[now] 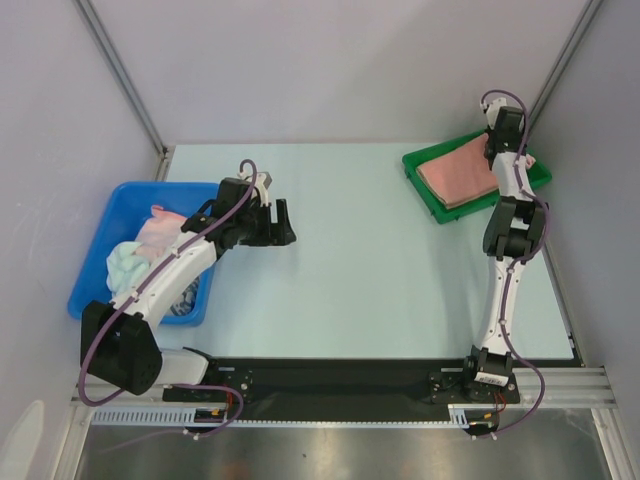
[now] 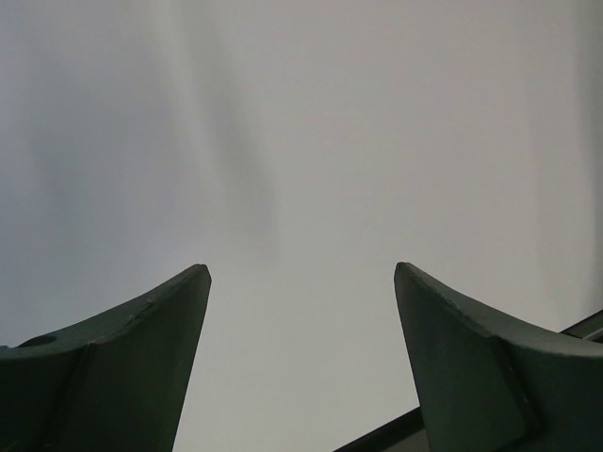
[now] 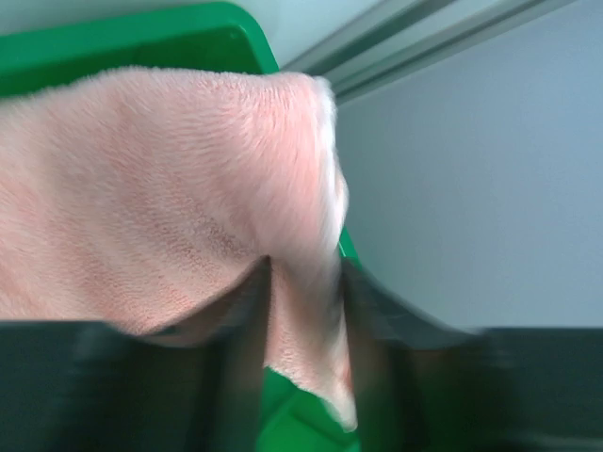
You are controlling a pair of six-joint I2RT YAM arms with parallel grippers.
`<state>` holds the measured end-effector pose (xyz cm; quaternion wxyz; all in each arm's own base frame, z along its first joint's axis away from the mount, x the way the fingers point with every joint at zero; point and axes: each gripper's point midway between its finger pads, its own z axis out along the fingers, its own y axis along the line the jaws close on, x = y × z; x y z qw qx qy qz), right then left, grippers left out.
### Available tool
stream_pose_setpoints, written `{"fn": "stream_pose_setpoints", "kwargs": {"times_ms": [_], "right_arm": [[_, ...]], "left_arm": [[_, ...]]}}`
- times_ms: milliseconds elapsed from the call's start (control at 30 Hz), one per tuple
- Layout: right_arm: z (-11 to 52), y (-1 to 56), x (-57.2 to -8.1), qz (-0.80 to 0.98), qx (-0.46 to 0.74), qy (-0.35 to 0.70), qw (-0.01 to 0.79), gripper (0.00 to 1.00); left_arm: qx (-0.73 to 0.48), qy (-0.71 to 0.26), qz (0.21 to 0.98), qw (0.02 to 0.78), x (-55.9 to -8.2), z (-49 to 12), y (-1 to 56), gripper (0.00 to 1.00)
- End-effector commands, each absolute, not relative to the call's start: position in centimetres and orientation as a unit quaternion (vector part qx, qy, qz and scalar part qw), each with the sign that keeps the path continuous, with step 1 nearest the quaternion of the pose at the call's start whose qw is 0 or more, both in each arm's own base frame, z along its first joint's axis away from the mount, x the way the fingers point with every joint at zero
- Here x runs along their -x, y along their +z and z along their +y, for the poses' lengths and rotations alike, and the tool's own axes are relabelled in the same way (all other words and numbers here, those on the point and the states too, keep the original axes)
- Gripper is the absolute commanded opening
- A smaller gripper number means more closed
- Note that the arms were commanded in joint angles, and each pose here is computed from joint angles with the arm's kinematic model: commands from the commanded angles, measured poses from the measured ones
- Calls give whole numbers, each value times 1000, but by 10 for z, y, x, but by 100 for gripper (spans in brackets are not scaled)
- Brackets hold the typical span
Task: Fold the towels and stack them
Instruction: Neatly place the folded towel into the bin, then grab crumpled towel
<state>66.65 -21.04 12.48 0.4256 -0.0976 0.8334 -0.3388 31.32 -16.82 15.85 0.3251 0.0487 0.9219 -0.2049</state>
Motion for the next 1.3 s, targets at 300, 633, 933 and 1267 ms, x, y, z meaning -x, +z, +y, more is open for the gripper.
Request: {"fn": "stream_pose_setpoints", "kwargs": {"times_ms": [300,633,933,1267], "right_arm": [[-125,259,-664,774,27,-284,565,94],[-9,270,-590,829,15,-69,555,76],[57,268,-532,863,-45,129,486,21],[218,286,-413,818,73,317,474,29]], "left_arm": [[-59,-227,884,405,-322,-173,231,86],[17,-123,864,489,-306,-109,315,88],[154,4,872,465,-312,-17,280,90],[322,73,880,342,-327,101,175,75]]}}
